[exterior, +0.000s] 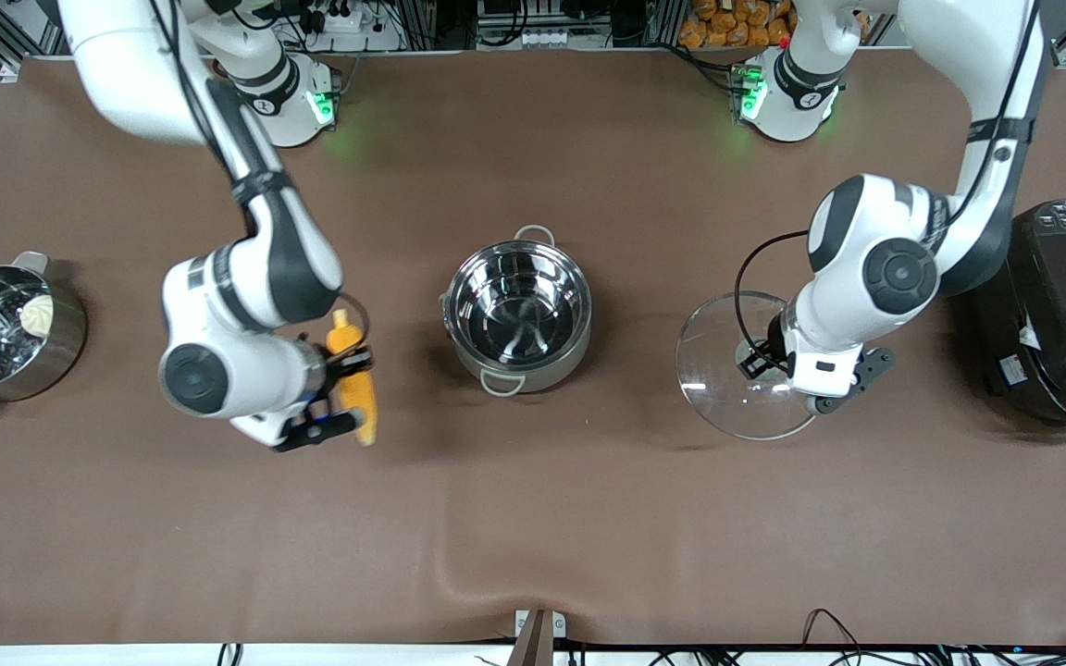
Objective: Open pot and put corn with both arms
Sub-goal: 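Carry the corn over the open pot with the right gripper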
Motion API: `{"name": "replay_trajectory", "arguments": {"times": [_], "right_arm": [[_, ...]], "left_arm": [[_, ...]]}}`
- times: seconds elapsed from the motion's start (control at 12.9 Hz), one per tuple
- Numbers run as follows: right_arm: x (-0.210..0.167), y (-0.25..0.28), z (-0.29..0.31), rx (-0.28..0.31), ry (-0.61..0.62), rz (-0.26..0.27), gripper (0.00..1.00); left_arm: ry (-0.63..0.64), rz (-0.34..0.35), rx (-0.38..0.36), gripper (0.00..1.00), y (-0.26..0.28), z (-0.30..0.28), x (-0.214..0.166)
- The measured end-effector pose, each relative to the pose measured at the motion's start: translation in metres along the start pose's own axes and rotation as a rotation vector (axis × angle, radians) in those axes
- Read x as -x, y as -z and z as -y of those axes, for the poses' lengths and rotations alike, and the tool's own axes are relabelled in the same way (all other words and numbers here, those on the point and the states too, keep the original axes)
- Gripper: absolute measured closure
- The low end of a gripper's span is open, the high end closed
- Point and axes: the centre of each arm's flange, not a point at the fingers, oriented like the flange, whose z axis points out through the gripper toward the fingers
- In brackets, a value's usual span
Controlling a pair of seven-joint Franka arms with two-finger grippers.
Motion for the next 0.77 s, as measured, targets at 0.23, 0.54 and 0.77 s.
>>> {"name": "replay_trajectory", "arguments": {"times": [0.23, 0.54, 0.77], "right_arm": [[0.009, 0.004, 0.074, -0.003, 0.095, -0.003, 0.62], [0.017, 0.001, 0.142, -0.035, 0.203, -0.036, 0.62], [0.026, -0.011, 0.185, -0.024, 0.249, -0.042, 0.62]], "left_arm": [[-0.012, 0.024, -0.021, 0.5, -0.048, 0.027, -0.008], [-0.008, 0.048, -0.037, 0.5, -0.101, 0.044, -0.01], [-0.021, 0.048, -0.03, 0.5, -0.117, 0.059, -0.016]]}}
